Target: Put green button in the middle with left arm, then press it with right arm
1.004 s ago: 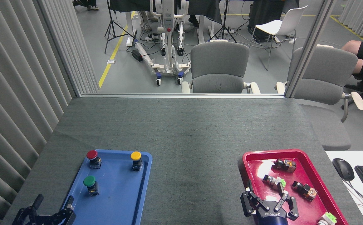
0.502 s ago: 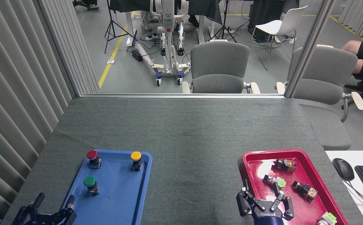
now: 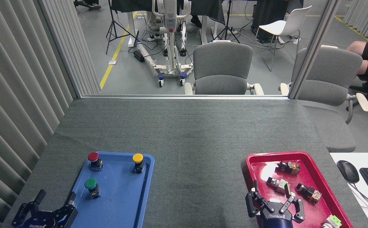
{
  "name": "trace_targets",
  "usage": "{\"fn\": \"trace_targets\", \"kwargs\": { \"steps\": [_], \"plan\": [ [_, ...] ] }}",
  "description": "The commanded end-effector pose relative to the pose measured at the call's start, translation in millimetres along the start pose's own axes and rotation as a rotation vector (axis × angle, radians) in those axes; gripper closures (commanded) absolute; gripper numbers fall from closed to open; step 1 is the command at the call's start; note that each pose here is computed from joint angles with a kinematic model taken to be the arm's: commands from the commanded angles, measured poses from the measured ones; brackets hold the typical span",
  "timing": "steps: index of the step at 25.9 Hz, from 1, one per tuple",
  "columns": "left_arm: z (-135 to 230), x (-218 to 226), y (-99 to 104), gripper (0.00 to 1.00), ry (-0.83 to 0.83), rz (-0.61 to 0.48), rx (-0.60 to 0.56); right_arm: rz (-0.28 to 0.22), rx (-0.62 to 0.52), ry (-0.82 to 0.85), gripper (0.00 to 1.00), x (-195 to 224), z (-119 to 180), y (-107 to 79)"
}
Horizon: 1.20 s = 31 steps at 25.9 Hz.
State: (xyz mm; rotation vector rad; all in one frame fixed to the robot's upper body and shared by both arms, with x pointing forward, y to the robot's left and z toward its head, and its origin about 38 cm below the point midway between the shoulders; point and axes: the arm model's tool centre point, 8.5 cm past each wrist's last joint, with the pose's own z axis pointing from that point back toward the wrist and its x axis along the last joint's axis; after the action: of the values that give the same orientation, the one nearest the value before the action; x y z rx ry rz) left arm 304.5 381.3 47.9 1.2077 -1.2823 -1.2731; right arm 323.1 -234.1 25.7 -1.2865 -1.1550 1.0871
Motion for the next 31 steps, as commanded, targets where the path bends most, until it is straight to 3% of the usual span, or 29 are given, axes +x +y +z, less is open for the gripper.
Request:
{"fn": "trace_targets", "kwargs": {
  "steps": [1, 5, 10, 23, 31],
  "plan": [
    [0, -1, 1, 0.00, 0.011, 0.002, 0.007, 0.008, -0.016, -0.017, 0.00, 6, -3, -4.3],
    [0, 0, 2, 0.00, 0.003, 0.003, 0.011, -0.028, -0.024, -0.059, 0.00, 25, -5, -7.9],
    [-5, 2, 6, 0.01, -0.010, 0.004, 0.017, -0.032, -0.003, -0.072, 0.00, 27, -4, -4.8],
    [-9, 3, 9, 0.01, -0.016, 0.007, 0.025, -0.015, 0.015, -0.070, 0.00, 29, -17, 2.0],
    [-6, 24, 0, 0.01, -0.170, 0.021, -0.024, 0.011, 0.018, -0.075, 0.00, 29, -14, 4.1]
  ]
}}
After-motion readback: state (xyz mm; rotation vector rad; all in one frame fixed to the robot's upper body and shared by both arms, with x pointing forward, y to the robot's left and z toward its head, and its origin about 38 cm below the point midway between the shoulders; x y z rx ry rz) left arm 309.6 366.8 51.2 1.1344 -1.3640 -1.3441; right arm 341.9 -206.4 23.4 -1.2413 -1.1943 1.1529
